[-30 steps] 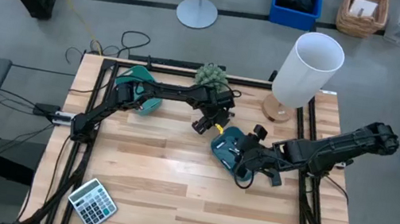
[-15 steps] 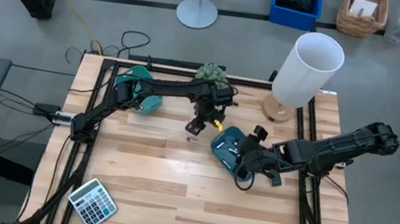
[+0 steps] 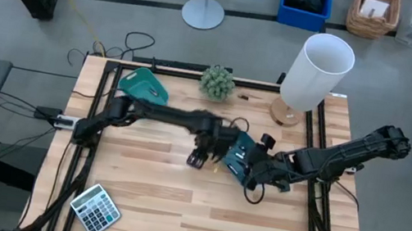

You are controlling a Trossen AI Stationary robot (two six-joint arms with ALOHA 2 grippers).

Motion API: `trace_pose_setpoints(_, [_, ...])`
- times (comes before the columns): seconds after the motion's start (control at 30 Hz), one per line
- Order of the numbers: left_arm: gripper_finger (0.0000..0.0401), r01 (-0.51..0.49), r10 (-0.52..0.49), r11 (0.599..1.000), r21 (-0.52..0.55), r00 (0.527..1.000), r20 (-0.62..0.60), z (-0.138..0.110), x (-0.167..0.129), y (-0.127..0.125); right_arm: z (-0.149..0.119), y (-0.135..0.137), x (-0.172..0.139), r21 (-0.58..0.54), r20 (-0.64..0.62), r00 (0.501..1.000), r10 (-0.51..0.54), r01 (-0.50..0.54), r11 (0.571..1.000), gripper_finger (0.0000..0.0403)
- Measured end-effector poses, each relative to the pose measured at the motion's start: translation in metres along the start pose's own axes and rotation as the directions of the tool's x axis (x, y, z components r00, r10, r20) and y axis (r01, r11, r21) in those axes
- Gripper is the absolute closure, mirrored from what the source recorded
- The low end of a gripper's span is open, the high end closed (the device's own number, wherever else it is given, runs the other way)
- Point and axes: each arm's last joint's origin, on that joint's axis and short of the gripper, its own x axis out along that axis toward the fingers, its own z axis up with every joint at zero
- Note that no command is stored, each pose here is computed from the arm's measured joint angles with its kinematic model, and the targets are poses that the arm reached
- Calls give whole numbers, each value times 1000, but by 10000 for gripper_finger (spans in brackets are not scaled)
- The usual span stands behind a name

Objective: Sort batteries
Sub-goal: Put the silver battery into the blue bin

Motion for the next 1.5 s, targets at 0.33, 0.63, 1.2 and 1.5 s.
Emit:
trace_pose_setpoints(0.33, [217, -244, 262, 964, -108, 941, 213, -35, -4, -91, 0, 2, -1, -70, 5, 1000, 5, -4, 998, 179])
trace_pose_setpoints(0.63, [133, -149, 181, 976, -160, 960, 214, -47, 37, -124, 3, 5, -3, -51, 44, 999, 22, -20, 999, 179])
trace_pose_setpoints(1.2, [133, -43, 82, 986, -163, 967, 240, -44, 65, -136, 3, 8, -5, -37, 58, 998, 38, -36, 999, 179])
trace_pose_setpoints(1.5, [207, -55, 94, 985, -165, 966, 242, -44, 64, -133, 4, 8, -4, -35, 58, 998, 35, -33, 999, 179])
